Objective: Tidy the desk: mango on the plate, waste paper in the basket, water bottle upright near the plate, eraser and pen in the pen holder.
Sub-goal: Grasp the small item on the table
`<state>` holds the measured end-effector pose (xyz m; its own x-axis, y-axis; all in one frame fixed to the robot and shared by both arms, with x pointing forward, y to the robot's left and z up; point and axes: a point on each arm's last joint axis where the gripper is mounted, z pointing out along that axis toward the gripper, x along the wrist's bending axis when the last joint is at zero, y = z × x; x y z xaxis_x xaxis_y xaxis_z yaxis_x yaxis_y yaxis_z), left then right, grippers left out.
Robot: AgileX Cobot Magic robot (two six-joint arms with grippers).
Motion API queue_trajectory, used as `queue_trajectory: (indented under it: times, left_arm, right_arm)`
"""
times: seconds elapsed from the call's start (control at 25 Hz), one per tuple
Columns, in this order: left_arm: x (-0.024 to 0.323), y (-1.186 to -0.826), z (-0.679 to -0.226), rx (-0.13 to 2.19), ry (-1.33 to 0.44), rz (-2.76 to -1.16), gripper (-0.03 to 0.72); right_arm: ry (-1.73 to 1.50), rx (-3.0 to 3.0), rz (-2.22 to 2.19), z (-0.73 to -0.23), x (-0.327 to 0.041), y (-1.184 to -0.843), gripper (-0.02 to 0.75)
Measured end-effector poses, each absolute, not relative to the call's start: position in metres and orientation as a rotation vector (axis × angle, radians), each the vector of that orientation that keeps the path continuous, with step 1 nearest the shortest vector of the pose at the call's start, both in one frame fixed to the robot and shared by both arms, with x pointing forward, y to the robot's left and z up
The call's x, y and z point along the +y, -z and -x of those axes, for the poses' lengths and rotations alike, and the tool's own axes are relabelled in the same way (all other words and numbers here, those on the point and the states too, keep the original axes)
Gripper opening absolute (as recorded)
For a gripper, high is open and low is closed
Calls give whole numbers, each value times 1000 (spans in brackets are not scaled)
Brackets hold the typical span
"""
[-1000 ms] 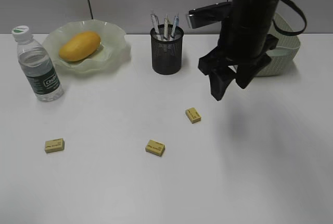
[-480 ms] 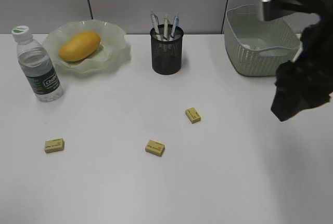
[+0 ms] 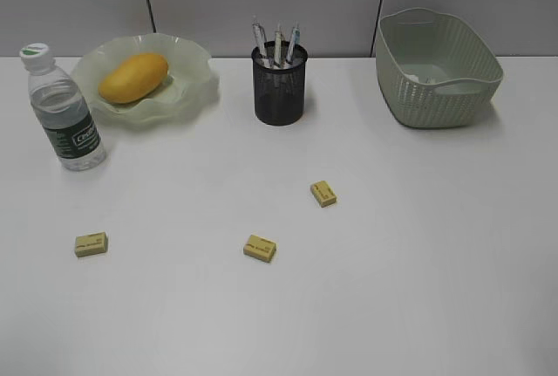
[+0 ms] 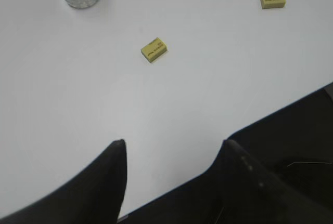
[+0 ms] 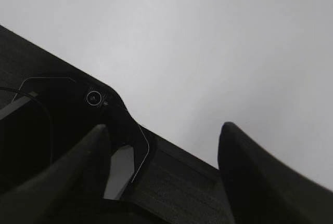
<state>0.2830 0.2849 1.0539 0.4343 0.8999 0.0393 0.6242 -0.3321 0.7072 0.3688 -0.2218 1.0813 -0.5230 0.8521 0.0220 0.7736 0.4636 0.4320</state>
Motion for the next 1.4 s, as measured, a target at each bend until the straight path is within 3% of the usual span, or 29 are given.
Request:
queue_trajectory:
  times: [0.32, 0.56, 0.88, 1.12, 1.4]
  left_arm:
    - [285, -1054, -283, 1277, -577, -2072, 436]
    - [285, -1054, -283, 1277, -577, -2072, 436]
    - [285, -1055, -283, 1272, -585, -2065, 436]
    - [274, -1074, -301, 1186, -645, -1956, 436]
    - [240, -1060, -359, 1289, -562, -2205, 436]
  right_arm:
    - [-747, 2338, -1385, -315, -257, -1054, 515]
    - [-957, 2155, -1326, -289, -274, -1064, 515]
    - [-1002, 2095, -1336, -285, -278, -1062, 513]
    - [-1008, 2087, -1337, -285, -278, -1063, 513]
    - [-1008, 2087, -1337, -285, -278, -1063, 513]
